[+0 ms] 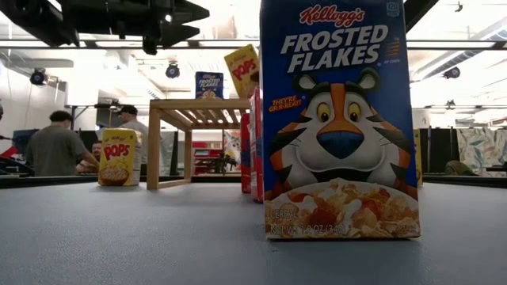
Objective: Stack cereal on shelf
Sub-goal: Put the bottom yellow cereal box on the shelf
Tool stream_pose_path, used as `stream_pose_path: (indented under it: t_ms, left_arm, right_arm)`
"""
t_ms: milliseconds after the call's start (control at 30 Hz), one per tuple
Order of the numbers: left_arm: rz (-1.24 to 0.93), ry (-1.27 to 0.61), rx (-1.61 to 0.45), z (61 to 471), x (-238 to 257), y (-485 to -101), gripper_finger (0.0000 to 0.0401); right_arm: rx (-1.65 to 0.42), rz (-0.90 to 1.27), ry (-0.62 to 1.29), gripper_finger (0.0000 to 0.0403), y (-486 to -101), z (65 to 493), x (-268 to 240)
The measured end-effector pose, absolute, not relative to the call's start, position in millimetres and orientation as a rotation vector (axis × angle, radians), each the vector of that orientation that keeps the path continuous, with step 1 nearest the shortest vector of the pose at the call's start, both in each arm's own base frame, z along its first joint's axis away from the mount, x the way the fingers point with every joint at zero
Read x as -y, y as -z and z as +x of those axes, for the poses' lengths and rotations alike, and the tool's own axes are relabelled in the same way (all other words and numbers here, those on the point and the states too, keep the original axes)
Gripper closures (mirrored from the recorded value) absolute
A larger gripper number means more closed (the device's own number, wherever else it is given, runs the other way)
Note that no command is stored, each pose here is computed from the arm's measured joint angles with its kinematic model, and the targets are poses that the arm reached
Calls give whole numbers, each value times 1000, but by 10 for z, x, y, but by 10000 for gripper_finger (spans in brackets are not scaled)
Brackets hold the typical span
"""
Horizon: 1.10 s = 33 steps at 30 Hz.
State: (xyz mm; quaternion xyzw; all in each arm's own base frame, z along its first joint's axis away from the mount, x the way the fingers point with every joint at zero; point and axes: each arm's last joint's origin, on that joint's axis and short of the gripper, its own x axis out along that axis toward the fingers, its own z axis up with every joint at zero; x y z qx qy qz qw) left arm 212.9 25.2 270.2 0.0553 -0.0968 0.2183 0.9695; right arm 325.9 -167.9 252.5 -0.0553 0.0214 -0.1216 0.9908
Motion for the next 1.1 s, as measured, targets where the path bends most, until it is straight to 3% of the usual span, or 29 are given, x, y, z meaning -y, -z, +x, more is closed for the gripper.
stream_pose_path:
  t_ms: [533,1100]
  left_arm:
    - [124,-409,102,2451,-267,-2693,58]
    - [91,-408,124,2426,-265,-2702,58]
  right_arm:
    - [-96,-82,237,227,-2438,3319,1713]
    - [-171,-52,227,227,-2425,3277,1688]
